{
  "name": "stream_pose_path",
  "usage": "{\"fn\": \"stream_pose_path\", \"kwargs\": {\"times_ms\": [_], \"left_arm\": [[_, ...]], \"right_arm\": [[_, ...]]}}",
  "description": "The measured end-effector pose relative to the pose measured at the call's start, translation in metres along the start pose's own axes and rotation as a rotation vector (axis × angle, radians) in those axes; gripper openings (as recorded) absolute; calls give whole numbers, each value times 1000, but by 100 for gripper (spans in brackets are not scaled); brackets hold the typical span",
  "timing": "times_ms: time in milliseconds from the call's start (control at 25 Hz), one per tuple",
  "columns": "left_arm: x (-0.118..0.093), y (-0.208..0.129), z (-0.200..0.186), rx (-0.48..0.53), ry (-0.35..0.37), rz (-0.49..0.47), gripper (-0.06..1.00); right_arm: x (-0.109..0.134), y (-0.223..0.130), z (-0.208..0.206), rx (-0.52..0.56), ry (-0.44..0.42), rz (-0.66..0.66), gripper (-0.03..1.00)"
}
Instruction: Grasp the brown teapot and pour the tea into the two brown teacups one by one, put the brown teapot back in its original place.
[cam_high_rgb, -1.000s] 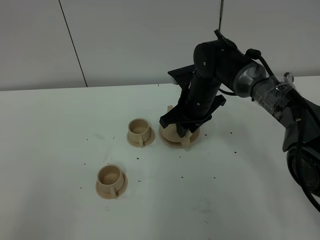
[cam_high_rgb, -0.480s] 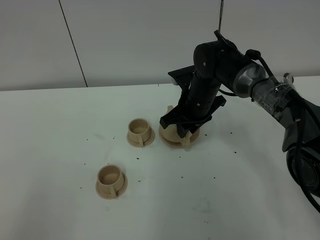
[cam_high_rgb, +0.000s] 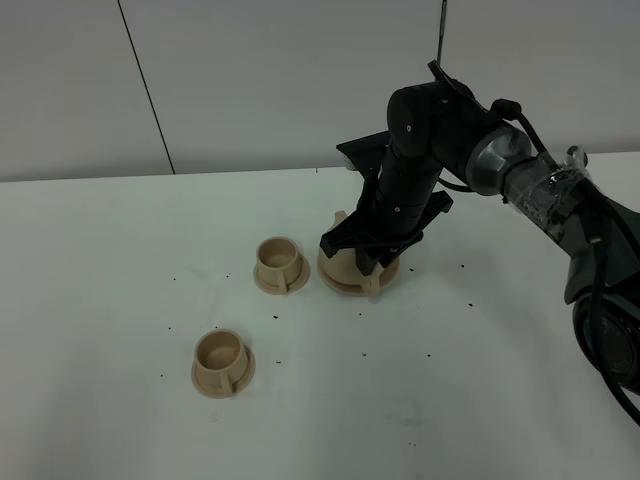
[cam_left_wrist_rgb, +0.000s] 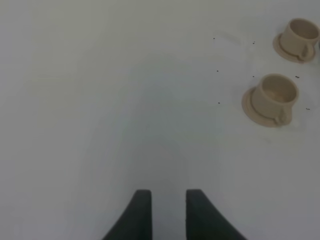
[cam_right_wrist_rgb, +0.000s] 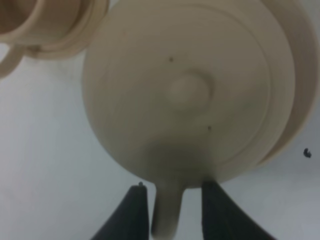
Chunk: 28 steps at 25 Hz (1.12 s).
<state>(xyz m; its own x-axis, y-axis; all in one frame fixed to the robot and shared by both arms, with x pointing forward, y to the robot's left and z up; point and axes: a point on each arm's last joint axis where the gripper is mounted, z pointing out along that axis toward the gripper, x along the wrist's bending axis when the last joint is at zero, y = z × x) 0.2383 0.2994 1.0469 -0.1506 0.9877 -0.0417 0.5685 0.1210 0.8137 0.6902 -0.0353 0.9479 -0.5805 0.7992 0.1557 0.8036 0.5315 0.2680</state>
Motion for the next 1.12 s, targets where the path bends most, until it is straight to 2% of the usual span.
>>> {"fn": "stream_pose_path", "kwargs": {"times_ms": [1120], "left_arm": [[0, 0, 0, 0, 0, 0, 24]], "right_arm": [[-1, 0, -1, 2, -10, 21, 30]]}}
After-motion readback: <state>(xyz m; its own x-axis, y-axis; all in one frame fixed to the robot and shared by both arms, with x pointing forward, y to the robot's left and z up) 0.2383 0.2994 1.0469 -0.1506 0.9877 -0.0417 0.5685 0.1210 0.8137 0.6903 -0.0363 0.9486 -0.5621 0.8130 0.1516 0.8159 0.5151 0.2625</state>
